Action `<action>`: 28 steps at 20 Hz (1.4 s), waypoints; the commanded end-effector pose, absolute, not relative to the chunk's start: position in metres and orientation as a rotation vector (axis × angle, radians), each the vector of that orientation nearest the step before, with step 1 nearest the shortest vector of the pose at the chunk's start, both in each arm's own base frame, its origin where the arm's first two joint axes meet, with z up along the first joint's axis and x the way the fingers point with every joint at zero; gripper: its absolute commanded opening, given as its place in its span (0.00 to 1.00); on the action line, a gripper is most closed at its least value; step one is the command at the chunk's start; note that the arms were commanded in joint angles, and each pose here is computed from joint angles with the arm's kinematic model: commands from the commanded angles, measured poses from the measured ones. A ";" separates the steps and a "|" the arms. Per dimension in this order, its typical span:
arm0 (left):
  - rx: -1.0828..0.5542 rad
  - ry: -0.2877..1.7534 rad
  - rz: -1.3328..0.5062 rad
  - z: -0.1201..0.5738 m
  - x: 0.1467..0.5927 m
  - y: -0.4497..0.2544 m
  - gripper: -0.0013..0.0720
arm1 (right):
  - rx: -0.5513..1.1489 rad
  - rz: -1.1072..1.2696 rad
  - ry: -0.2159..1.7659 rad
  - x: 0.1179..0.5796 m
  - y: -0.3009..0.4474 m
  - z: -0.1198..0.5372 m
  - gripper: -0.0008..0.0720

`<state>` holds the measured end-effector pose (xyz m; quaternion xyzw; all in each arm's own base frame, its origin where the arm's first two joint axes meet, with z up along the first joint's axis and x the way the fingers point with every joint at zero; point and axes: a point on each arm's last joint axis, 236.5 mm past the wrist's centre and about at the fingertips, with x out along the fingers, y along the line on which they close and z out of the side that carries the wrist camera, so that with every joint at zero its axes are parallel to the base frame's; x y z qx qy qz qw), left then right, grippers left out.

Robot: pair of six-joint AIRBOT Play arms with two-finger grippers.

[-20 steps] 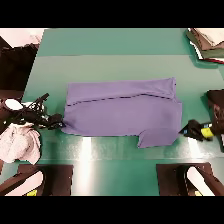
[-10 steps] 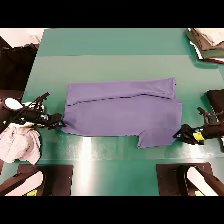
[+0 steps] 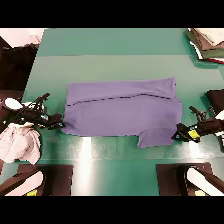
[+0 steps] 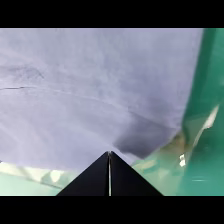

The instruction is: Fold the shirts.

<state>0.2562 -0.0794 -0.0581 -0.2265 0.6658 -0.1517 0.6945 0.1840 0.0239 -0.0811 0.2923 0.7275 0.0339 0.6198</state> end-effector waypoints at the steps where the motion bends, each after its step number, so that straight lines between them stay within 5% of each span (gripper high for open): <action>1: -0.505 1.487 -0.340 -0.058 0.256 -0.079 0.06 | 0.573 0.039 1.629 0.184 0.009 -0.076 0.04; 3: -0.505 1.488 -0.340 -0.058 0.256 -0.079 0.06 | 0.562 0.026 1.622 0.175 0.004 -0.065 0.10; 4: -0.503 1.487 -0.342 -0.058 0.256 -0.079 0.06 | 0.577 0.014 1.614 0.172 0.001 -0.061 0.42; 5: -0.495 1.484 -0.349 -0.058 0.256 -0.079 0.06 | 0.600 -0.006 1.598 0.171 -0.003 -0.058 0.56; 12: -0.491 1.486 -0.356 -0.057 0.255 -0.080 0.06 | 0.713 0.028 1.640 0.180 0.007 -0.074 0.54; 17: -0.491 1.495 -0.361 -0.057 0.253 -0.081 0.06 | 0.645 0.100 1.722 0.182 0.030 -0.093 0.51; 19: -0.490 1.498 -0.364 -0.057 0.252 -0.081 0.06 | 0.621 0.120 1.740 0.181 0.036 -0.095 0.39; 22: -0.489 1.516 -0.380 -0.056 0.247 -0.083 0.06 | 0.596 0.136 1.717 0.181 0.038 -0.086 0.04; 28: -0.451 1.441 -0.426 -0.007 0.230 -0.090 0.06 | 0.467 0.141 1.675 0.162 0.028 -0.021 0.04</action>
